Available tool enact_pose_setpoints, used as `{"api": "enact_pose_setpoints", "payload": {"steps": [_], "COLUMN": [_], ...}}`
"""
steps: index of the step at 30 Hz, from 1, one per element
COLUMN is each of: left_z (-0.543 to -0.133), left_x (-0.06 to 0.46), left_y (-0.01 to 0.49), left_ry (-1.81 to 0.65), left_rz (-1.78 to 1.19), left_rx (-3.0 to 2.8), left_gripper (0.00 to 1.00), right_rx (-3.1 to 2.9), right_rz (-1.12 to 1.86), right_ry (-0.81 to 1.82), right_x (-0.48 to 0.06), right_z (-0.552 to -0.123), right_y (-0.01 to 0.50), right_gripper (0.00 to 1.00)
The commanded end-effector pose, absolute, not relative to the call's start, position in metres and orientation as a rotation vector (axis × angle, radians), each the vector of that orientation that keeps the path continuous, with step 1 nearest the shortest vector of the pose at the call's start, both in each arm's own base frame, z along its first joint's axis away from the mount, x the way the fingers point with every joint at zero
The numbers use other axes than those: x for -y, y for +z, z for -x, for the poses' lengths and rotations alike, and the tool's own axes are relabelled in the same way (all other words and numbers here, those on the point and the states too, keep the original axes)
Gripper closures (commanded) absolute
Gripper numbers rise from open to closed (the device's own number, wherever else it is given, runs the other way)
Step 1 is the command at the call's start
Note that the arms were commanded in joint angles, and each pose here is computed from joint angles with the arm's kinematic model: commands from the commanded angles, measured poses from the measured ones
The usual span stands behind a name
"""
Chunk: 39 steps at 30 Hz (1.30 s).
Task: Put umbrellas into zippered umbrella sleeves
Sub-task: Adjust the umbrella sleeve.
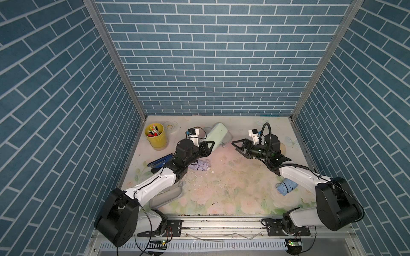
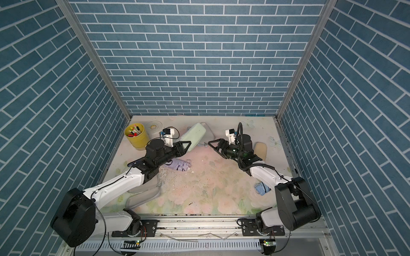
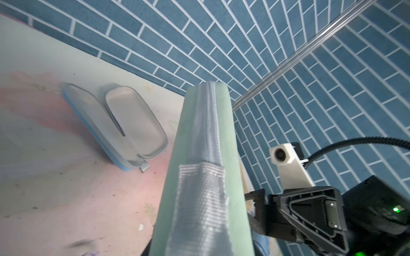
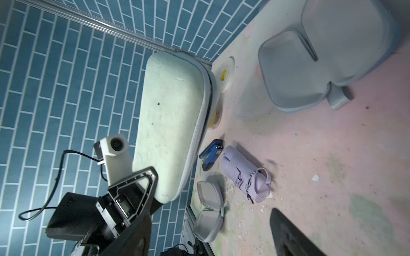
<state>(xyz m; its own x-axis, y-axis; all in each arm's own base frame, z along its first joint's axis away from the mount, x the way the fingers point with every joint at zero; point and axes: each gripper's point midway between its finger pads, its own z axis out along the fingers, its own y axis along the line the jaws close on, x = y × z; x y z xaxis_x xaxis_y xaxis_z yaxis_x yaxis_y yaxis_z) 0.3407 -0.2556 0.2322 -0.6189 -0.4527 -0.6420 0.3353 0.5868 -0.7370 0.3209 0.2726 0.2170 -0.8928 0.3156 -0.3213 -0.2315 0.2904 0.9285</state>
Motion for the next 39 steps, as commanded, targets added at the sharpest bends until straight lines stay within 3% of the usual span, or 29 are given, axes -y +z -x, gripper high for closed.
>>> {"api": "enact_pose_setpoints", "payload": {"steps": [1, 8, 13, 18, 21, 26, 30, 39], "left_z": [-0.336, -0.33, -0.322, -0.316, -0.317, -0.33, -0.324, -0.314], "left_x": [0.277, 0.305, 0.317, 0.317, 0.305, 0.263, 0.282, 0.304], "left_y": [0.29, 0.296, 0.296, 0.298, 0.29, 0.251, 0.258, 0.244], "left_ry": [-1.388, -1.622, -1.687, -1.712, -1.642, -1.353, -1.392, -1.462], "left_rz": [0.188, 0.254, 0.227, 0.149, 0.054, -0.106, -0.303, -0.397], "left_rx": [-1.696, -1.607, -1.603, -1.618, -1.698, -1.955, -2.023, -2.094], "left_gripper": [1.0, 0.99, 0.92, 0.63, 0.42, 0.26, 0.25, 0.27], "right_rx": [-1.932, -1.84, -1.782, -1.797, -1.83, -2.009, -2.111, -2.094], "right_rz": [-0.061, -0.01, 0.027, 0.054, 0.099, 0.251, 0.37, 0.495], "right_ry": [1.773, 1.821, 1.842, 1.84, 1.819, 1.717, 1.675, 1.657], "right_x": [-0.285, -0.295, -0.298, -0.3, -0.3, -0.3, -0.3, -0.317], "right_z": [-0.33, -0.343, -0.347, -0.347, -0.343, -0.316, -0.291, -0.276], "right_y": [0.261, 0.281, 0.294, 0.291, 0.289, 0.268, 0.254, 0.259], "right_gripper": [0.18, 0.24, 0.42, 0.66, 0.73, 0.76, 0.77, 0.79]}}
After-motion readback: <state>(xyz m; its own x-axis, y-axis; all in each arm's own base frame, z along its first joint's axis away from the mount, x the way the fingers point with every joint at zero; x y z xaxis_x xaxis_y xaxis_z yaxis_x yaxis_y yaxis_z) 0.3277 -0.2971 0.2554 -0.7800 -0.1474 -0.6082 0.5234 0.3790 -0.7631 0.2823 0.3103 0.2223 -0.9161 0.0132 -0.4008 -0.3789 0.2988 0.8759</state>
